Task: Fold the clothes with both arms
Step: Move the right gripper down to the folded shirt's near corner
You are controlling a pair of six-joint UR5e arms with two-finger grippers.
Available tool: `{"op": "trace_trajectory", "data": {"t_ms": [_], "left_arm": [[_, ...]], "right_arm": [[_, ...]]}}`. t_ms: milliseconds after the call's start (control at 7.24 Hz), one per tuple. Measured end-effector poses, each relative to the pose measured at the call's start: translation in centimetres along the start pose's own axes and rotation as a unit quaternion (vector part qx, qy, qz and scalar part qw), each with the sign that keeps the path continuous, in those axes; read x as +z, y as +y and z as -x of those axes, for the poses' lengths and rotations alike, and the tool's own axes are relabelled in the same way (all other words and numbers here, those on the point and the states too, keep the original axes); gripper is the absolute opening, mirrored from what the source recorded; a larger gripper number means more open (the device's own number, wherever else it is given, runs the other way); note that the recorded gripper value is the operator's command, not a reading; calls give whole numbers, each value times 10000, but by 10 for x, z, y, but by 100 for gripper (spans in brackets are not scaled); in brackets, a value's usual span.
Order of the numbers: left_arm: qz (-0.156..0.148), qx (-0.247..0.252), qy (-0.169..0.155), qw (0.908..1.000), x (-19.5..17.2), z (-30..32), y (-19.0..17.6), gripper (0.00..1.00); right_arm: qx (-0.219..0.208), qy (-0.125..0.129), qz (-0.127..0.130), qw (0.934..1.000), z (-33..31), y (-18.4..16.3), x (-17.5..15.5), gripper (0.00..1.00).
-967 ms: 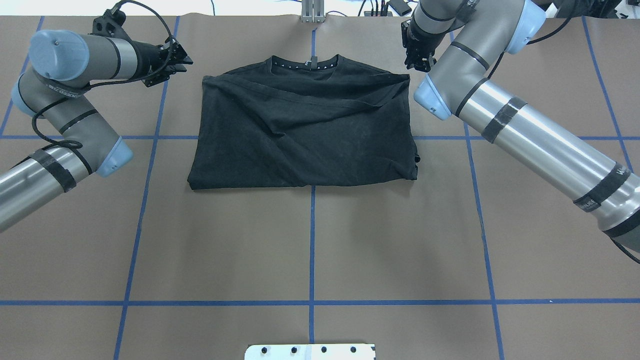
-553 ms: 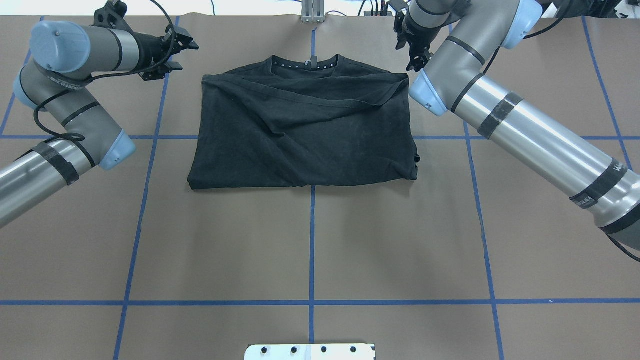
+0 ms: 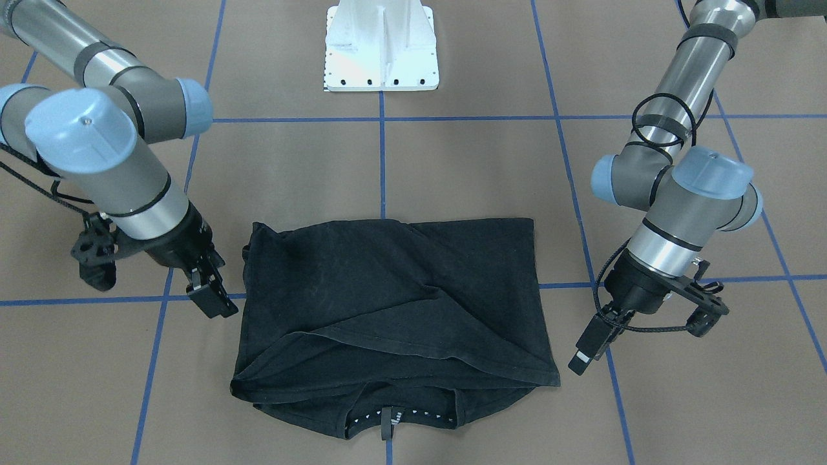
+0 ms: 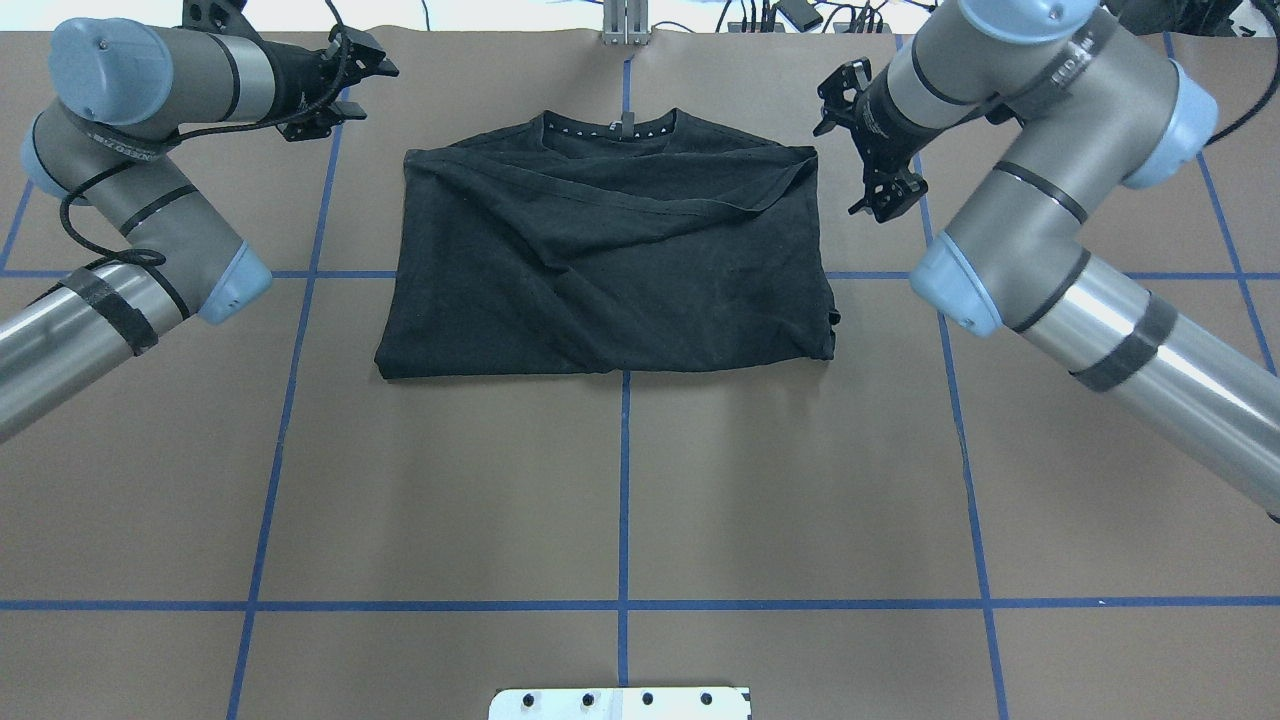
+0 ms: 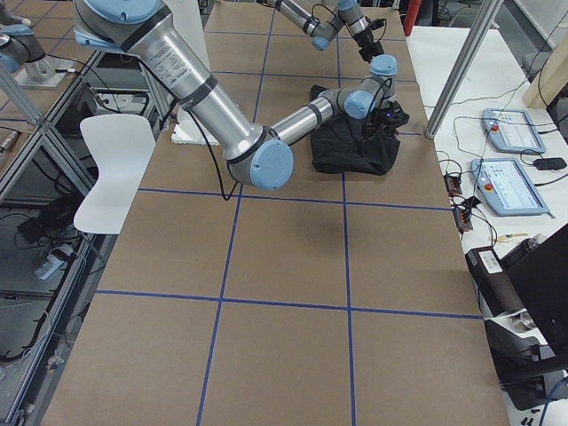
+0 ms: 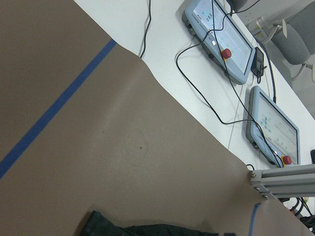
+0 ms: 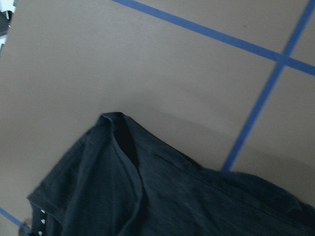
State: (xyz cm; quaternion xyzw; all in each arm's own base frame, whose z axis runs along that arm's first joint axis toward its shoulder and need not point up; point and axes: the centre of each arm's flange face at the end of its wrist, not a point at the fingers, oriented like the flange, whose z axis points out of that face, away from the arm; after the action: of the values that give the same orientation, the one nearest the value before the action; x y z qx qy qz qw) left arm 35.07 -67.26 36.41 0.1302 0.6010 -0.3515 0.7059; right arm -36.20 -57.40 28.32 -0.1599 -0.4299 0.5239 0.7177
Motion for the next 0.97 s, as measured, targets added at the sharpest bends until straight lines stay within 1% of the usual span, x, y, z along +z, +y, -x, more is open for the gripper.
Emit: {"op": "trace_trajectory", "data": {"t_ms": [138, 276, 414, 553, 829, 967], "left_arm": [[-1, 15, 57, 10000, -4, -4, 1, 74], [-3, 27, 96, 10000, -7, -7, 3, 74], [-8, 35, 117, 9999, -9, -9, 3, 74], [-11, 41, 132, 9999, -9, -10, 4, 74], [-13, 45, 144, 9999, -10, -13, 4, 74], [-12, 46, 148, 9999, -10, -13, 4, 74]], "right_arm": [[33, 105, 107, 9999, -42, 18, 5, 100], [-48, 219, 87, 9997, -75, 37, 21, 100], [-188, 285, 8, 9994, -98, 55, 38, 100], [-294, 348, -47, 9990, -111, 64, 51, 100], [-406, 514, -156, 9977, -125, 66, 73, 99], [-472, 587, -200, 9970, -129, 64, 81, 95]]}}
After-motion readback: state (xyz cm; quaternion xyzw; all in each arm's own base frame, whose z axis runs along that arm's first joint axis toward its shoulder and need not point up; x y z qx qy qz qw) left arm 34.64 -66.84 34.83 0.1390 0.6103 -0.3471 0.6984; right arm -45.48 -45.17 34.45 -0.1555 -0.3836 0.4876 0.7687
